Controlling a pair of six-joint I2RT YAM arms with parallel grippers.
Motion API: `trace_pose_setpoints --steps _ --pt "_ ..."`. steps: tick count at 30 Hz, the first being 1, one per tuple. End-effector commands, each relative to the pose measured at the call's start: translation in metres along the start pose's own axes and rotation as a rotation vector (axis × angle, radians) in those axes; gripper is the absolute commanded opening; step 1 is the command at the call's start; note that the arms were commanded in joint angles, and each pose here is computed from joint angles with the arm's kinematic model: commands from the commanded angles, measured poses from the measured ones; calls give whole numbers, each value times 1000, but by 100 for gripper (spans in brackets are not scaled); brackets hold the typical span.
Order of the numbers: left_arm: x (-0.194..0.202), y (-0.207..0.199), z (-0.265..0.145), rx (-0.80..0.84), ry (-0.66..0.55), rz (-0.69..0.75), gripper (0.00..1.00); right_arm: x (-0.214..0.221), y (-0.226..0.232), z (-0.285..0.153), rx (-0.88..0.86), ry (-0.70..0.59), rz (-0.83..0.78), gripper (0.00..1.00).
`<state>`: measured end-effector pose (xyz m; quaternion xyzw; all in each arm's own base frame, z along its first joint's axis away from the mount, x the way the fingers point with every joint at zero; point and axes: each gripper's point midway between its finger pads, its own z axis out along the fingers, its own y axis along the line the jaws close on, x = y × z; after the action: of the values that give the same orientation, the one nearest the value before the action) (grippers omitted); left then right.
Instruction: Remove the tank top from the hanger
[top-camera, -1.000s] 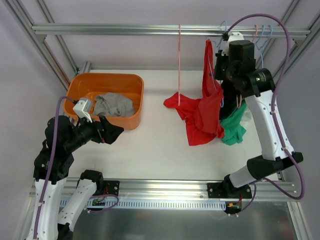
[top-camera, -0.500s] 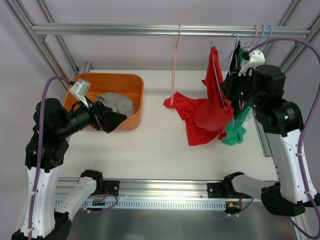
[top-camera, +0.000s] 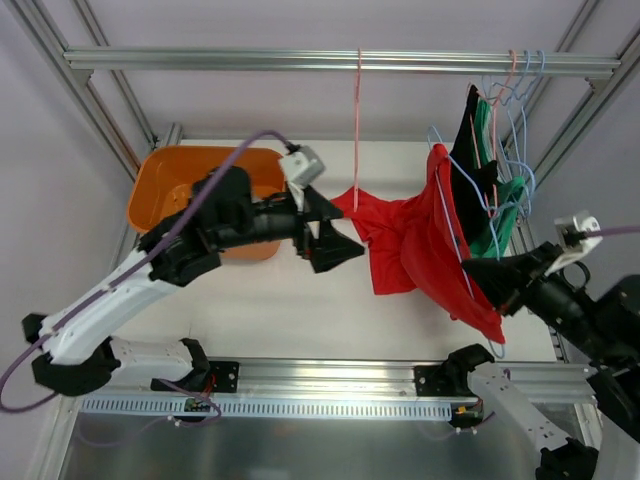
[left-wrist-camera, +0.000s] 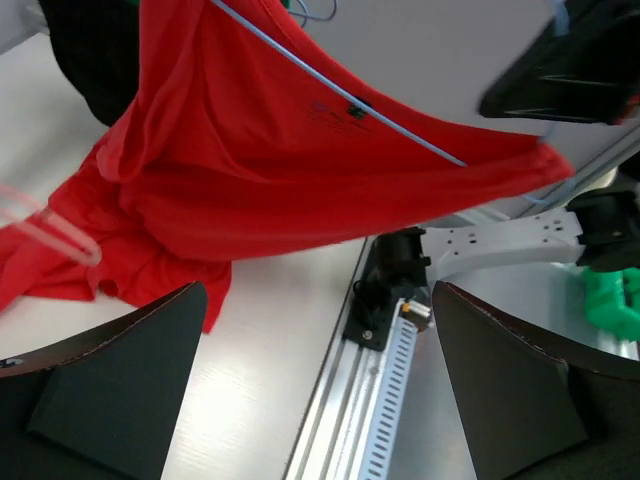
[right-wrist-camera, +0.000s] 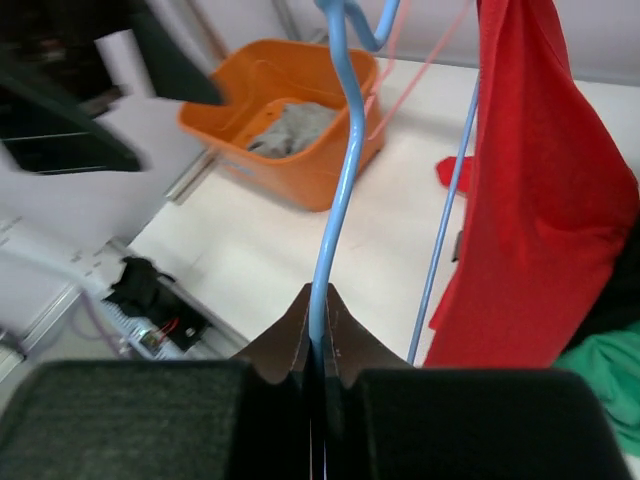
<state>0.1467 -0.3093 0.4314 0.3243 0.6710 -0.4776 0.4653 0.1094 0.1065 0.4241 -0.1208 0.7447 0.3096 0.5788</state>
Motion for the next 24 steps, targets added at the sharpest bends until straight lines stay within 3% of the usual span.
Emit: trace_pose_setpoints --steps 1,2,3,8,12,18,22,23,24 --pt "-49 -35 38 28 -161 201 99 3 44 -37 -197 24 2 0" --pt "-43 -31 63 1 -135 243 98 -2 56 -52 -243 4 -14 0" --pt "-62 -42 66 10 -176 261 97 1 59 -59 -250 15 -13 0" --pt "-79 -53 116 8 -199 306 84 -8 80 -93 -309 -2 -38 0" --pt "-85 -41 126 -84 -218 299 68 -13 85 -108 -313 -10 -48 0" --pt "-75 -24 128 -154 -199 338 58 -15 87 -114 -327 -20 -54 0" --pt "-74 -22 130 -159 -199 352 35 -15 90 -114 -343 -13 -51 0" --pt "-74 -23 130 -156 -200 350 21 -15 88 -114 -335 -15 -52 0" --pt "-73 -23 130 -158 -199 347 18 -15 86 -113 -324 -16 -52 0"
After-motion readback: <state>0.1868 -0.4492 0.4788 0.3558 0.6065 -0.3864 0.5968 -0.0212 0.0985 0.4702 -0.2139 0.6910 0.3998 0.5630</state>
